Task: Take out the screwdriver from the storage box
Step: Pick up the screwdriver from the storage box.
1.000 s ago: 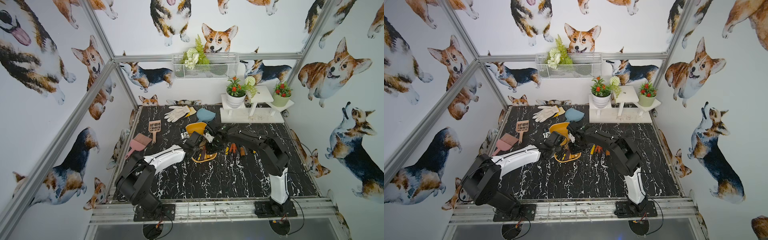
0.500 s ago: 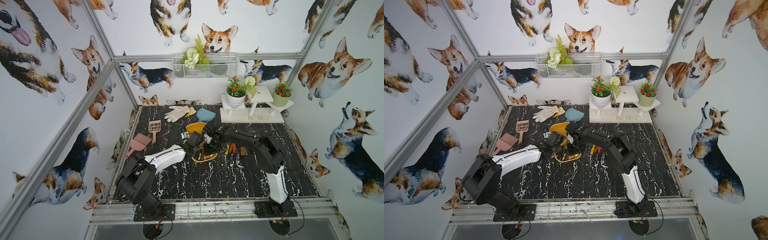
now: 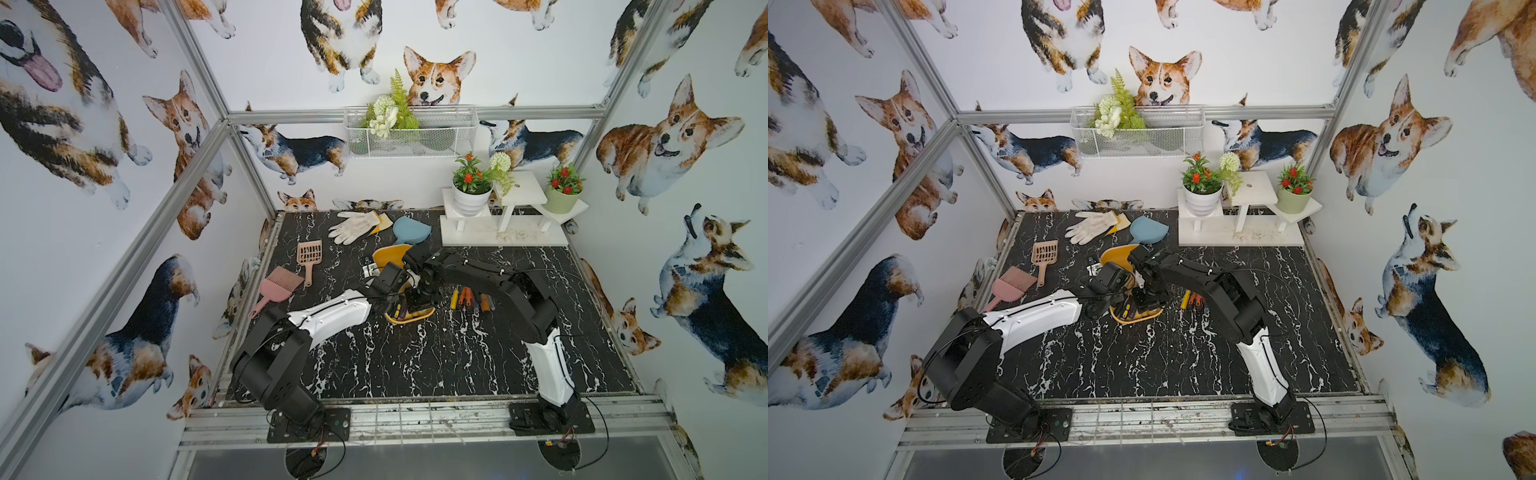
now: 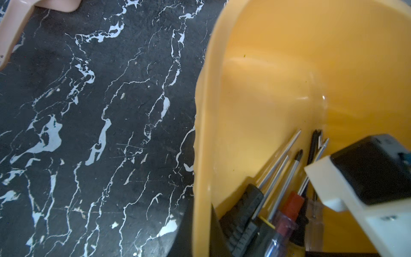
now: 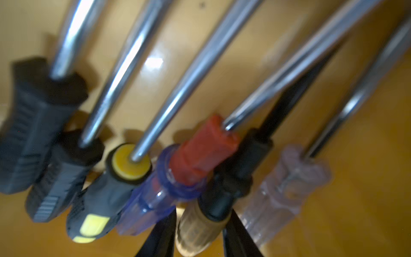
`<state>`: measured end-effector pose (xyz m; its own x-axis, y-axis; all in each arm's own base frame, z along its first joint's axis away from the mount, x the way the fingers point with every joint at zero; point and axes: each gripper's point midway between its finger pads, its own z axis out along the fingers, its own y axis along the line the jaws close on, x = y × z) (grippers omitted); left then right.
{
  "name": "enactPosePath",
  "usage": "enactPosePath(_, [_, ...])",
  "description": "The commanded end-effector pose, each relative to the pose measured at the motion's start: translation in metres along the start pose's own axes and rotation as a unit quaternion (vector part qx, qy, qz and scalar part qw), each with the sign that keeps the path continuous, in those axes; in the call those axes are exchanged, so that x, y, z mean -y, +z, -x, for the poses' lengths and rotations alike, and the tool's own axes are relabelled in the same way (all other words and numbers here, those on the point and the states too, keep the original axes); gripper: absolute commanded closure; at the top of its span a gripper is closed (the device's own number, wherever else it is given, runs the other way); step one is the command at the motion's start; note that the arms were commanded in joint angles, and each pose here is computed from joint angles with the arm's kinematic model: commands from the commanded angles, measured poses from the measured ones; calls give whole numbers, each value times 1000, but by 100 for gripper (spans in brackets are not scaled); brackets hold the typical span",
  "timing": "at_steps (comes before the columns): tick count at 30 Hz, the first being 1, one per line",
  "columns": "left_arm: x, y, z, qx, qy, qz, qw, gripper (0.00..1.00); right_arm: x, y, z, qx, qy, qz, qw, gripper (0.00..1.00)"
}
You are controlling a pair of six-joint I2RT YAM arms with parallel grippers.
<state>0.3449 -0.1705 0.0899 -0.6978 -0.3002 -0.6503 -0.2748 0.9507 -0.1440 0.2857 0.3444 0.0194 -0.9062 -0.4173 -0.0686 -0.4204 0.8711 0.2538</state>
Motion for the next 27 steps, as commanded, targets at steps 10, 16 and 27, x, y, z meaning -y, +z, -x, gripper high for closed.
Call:
enactPosePath(10, [4,-3,8,13,-12,-8,1000,100,25,-5,2,36,7,-58,998,83])
enactPosePath(16, [2,-3,7,15,-13,-4,1000,100,22,-21,9,68,5,-56,996,93])
enactPosePath(27, [1,-2,7,14,-12,-2,1000,100,15,-47,15,104,-6,-47,993,100])
